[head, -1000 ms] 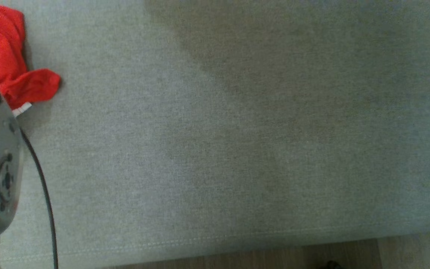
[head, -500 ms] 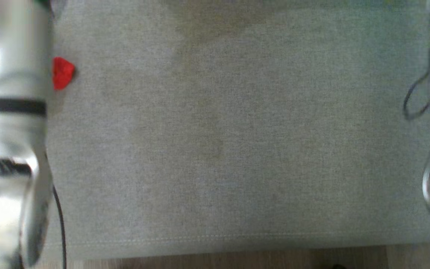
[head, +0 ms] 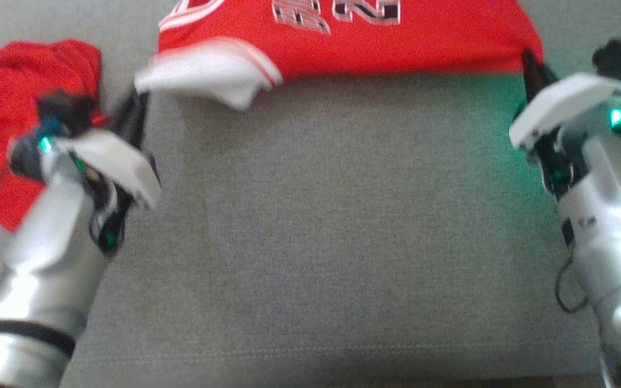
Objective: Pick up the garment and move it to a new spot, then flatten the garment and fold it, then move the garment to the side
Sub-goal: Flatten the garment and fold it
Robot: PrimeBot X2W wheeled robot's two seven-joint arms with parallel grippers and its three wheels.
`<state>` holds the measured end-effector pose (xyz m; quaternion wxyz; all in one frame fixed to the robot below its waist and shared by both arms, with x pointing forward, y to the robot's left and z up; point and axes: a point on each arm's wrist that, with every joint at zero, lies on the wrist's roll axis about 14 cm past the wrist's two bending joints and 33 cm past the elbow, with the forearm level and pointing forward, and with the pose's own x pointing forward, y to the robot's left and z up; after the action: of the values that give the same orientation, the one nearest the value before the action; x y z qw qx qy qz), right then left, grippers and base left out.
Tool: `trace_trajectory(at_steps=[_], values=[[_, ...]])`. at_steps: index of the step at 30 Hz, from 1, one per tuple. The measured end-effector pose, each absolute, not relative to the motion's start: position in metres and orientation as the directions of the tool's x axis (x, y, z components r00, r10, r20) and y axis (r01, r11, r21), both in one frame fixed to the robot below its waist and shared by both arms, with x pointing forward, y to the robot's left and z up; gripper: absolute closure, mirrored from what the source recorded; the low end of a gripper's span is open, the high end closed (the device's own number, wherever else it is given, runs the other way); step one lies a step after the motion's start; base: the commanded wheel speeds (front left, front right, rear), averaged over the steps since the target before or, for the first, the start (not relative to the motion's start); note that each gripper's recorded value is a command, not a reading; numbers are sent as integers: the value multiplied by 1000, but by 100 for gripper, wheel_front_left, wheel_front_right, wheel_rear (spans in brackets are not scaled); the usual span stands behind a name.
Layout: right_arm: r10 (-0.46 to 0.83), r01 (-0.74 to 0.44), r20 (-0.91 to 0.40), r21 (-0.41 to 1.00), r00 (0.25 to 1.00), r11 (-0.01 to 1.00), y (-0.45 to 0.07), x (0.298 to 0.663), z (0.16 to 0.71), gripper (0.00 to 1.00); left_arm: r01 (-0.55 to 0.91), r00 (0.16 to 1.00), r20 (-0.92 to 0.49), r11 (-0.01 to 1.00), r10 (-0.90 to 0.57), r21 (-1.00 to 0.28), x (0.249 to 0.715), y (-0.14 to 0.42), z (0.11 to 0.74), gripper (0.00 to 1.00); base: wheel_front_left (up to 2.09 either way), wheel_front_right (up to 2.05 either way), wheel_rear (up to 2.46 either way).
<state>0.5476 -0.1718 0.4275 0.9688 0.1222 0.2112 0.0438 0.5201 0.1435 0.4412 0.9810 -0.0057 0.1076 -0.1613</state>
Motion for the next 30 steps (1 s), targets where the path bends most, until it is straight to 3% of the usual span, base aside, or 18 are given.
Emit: trace_trajectory(at_steps=[15, 30], values=[[139, -137, -586, 47, 798, 989, -205, 472, 409, 100, 495, 784, -395, 866, -478, -67, 417, 133, 428, 100, 0, 0, 0], [156, -209, -778, 32, 609, 977, -230, 399, 394, 100, 564, 673, -451, 801, -587, -201, 358, 121, 440, 100, 0, 0, 0]])
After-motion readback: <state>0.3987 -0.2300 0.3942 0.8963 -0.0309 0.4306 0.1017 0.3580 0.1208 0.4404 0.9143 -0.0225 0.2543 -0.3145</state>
